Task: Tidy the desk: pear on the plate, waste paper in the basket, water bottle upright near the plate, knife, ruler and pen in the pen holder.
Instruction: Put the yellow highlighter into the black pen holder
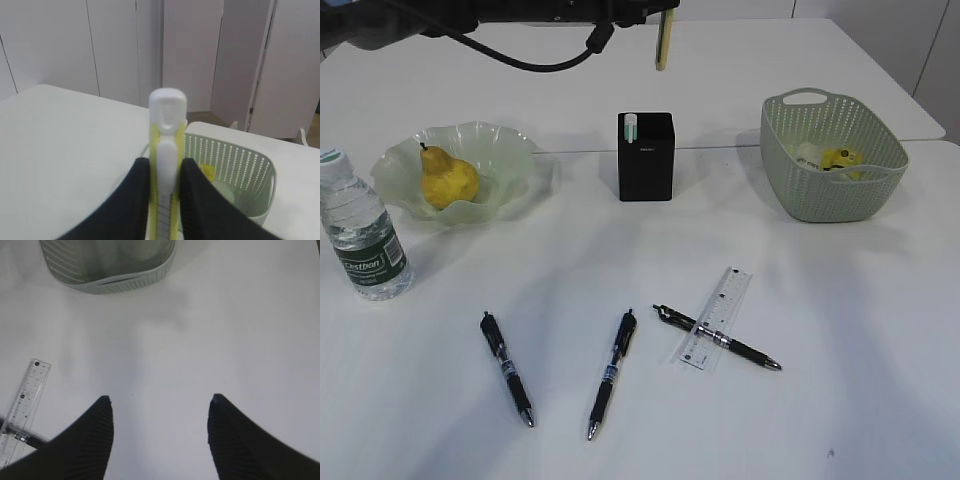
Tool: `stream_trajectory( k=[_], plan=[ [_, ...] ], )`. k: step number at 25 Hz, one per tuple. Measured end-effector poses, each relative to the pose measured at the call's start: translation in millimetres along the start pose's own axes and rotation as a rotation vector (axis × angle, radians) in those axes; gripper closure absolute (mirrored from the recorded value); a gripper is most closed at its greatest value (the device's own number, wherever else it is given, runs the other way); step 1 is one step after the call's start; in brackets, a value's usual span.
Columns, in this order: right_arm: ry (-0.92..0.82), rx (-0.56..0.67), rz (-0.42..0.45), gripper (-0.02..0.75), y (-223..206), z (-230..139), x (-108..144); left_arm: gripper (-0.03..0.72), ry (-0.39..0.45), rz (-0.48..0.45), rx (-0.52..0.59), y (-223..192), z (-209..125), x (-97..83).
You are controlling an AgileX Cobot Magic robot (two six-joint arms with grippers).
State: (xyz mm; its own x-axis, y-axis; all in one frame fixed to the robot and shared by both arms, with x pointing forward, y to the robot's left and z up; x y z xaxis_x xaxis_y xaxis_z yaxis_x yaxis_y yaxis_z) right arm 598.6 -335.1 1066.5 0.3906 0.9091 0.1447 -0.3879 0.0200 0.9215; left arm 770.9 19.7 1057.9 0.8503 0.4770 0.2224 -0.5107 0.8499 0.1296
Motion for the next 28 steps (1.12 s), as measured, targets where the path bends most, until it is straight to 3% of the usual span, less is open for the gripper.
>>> stream_trajectory(
  k=[12, 20, 28],
  plan=[
    [0.0, -0.006, 0.002, 0.265, 0, 1, 0, 0.578, 0.029, 0.054, -0.11, -17, -32, 7.3],
    [0.002, -0.008, 0.003, 0.265, 0, 1, 0, 0.579, -0.043, 0.101, -0.096, -18, -36, 13.7],
    [0.003, -0.018, 0.006, 0.265, 0, 3, 1, 0.579, -0.029, 0.107, -0.079, -22, -51, 13.9]
  ],
)
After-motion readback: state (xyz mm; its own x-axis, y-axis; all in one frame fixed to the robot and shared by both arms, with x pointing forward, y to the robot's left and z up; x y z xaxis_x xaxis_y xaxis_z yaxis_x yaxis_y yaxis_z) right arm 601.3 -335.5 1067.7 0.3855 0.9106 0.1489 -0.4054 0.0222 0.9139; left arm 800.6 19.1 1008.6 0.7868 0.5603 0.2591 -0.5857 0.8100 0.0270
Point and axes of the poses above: a point on each arm's last joint axis where the gripper is mounted, y pointing back along that axis away from the gripper, x along the wrist's bending axis when the last joint is at zero, z = x × y, the point moved 6 cm from there along -y, pointing out along that axis toward the gripper, and after that the axes turned 14 degrees about -y, right-handed, at the moved point
